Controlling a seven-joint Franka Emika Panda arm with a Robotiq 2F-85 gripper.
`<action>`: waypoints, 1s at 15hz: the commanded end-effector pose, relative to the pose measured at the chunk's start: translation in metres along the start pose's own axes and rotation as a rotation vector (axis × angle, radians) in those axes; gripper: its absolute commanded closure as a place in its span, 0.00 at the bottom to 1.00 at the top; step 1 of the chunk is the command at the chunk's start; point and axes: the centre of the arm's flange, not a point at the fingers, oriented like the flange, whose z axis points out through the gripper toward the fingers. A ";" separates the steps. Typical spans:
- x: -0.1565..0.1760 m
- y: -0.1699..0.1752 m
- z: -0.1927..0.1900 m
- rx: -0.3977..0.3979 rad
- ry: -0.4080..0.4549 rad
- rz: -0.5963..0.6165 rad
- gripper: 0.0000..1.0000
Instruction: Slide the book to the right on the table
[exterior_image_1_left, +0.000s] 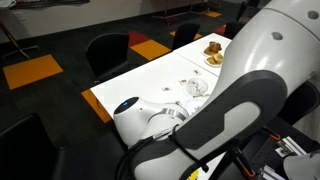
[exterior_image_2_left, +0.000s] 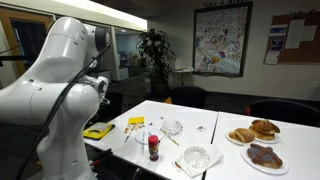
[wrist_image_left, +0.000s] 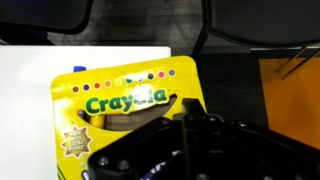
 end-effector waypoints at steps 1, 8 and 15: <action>-0.001 0.001 -0.006 -0.034 -0.005 -0.021 1.00; 0.016 -0.034 -0.006 0.111 0.230 -0.213 1.00; 0.019 -0.051 0.032 0.075 0.257 -0.355 1.00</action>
